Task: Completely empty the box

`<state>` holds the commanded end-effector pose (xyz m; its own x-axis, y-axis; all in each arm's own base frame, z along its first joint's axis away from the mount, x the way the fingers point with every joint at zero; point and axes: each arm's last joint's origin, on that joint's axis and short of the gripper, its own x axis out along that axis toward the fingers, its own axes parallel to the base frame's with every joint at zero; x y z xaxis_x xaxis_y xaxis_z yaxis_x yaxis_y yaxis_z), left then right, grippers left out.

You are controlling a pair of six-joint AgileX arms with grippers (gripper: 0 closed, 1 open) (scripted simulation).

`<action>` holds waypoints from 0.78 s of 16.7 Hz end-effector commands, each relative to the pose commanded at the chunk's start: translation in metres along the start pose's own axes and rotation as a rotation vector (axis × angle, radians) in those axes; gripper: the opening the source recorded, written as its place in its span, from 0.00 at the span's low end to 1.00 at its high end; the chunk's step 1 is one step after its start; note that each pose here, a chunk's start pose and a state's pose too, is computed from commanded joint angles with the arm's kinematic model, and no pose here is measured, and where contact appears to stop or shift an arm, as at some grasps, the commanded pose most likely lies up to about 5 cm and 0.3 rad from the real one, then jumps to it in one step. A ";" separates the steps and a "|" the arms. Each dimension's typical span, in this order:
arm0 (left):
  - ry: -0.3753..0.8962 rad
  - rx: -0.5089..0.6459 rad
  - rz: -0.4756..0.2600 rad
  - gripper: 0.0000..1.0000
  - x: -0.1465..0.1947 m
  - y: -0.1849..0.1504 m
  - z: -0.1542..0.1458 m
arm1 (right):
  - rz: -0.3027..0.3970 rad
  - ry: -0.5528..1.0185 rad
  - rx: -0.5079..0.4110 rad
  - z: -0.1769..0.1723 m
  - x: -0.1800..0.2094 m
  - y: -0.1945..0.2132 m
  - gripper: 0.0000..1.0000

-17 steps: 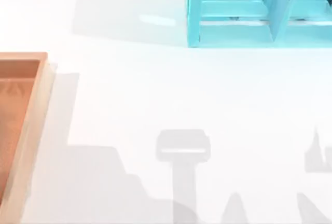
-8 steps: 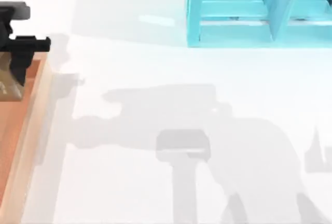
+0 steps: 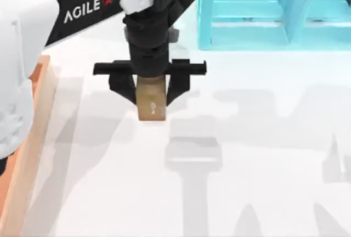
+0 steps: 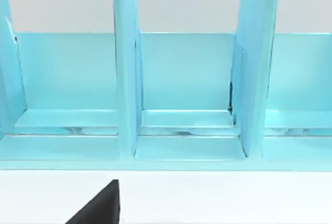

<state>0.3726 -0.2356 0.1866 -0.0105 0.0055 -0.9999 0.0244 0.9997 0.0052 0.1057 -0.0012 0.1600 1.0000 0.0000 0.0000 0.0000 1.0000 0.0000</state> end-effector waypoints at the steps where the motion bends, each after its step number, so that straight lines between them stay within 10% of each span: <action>1: -0.007 0.000 -0.002 0.00 0.003 -0.012 -0.003 | 0.000 0.000 0.000 0.000 0.000 0.000 1.00; 13: -0.017 0.000 -0.008 0.00 0.037 -0.020 -0.004 | 0.000 0.000 0.000 0.000 0.000 0.000 1.00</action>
<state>0.3680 -0.2553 0.1499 0.0061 -0.0029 -1.0000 0.0241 0.9997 -0.0028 0.1057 -0.0012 0.1600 1.0000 0.0000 0.0000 0.0000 1.0000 0.0000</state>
